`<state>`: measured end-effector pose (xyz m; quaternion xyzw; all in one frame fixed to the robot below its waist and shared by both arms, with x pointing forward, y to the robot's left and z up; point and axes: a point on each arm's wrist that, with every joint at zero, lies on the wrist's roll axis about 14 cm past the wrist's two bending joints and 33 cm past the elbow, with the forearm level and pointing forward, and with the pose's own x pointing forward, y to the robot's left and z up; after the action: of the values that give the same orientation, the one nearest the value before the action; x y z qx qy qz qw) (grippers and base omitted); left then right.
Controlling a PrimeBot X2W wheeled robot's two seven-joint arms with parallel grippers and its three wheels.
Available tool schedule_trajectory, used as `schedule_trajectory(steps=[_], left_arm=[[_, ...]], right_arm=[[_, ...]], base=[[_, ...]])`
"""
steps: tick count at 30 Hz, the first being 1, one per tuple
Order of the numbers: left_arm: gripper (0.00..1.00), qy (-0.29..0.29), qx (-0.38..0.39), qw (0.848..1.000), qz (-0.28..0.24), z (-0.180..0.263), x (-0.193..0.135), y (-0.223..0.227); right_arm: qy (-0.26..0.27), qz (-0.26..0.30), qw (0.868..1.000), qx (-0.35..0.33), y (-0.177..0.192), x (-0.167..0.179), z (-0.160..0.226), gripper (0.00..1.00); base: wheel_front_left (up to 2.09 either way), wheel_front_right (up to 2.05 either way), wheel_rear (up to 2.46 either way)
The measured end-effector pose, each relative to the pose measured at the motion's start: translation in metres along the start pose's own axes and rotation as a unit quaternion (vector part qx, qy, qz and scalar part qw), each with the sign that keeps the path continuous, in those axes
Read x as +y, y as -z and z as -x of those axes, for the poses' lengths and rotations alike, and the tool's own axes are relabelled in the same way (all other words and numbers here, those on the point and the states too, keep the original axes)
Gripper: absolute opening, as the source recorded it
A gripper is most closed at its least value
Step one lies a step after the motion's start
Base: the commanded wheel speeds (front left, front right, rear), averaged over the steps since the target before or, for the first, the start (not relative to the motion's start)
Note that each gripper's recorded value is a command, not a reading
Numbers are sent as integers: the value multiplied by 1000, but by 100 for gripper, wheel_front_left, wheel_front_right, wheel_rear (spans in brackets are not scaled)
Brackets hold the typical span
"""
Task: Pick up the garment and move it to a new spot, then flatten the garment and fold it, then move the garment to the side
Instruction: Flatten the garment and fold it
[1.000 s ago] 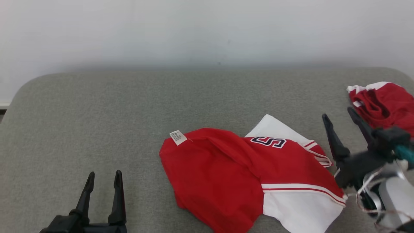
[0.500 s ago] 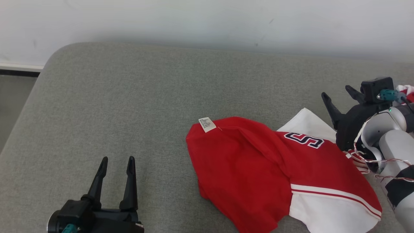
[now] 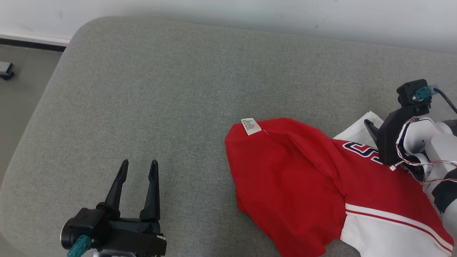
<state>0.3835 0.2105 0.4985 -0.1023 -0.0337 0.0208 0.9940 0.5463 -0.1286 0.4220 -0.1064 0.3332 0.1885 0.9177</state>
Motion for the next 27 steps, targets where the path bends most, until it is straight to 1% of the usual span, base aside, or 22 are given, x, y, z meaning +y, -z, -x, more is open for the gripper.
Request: schedule_trajectory(steps=[4,7,8,9,13,16,19,21,24,27], left_arm=[[100,-5,5,1000,-1,0,3,3],[100,-6,6,1000,-2,-2,4,4],[100,-6,6,1000,-2,-3,4,4],[100,-7,5,1000,-2,-3,5,4],[100,-8,8,1000,-2,-4,6,6],[100,-9,10,1000,-2,-4,6,7],[100,-10,10,1000,-1,-5,7,7],[100,-10,10,1000,-1,-6,7,7],[100,-12,10,1000,-1,-6,8,7],[100,-13,9,1000,-2,-6,9,6]], right_arm=[[1,9,999,30,12,-2,-7,100],[3,2,997,77,29,-4,-10,100],[2,1,996,87,31,-3,-11,93],[-1,-1,996,91,29,-1,-12,0],[-12,-8,996,92,24,5,-15,0],[-10,-9,997,69,12,2,-17,0],[7,-11,1000,4,-24,-14,-15,0],[20,-6,999,-46,-53,-24,-13,0],[42,-5,992,-119,-90,-40,-7,0],[62,2,981,-185,-123,-52,2,0]], base=[[0,0,0],[0,0,0],[0,0,0],[0,0,0],[0,0,0],[0,0,0],[0,0,0],[0,0,0],[0,0,0],[0,0,0]])
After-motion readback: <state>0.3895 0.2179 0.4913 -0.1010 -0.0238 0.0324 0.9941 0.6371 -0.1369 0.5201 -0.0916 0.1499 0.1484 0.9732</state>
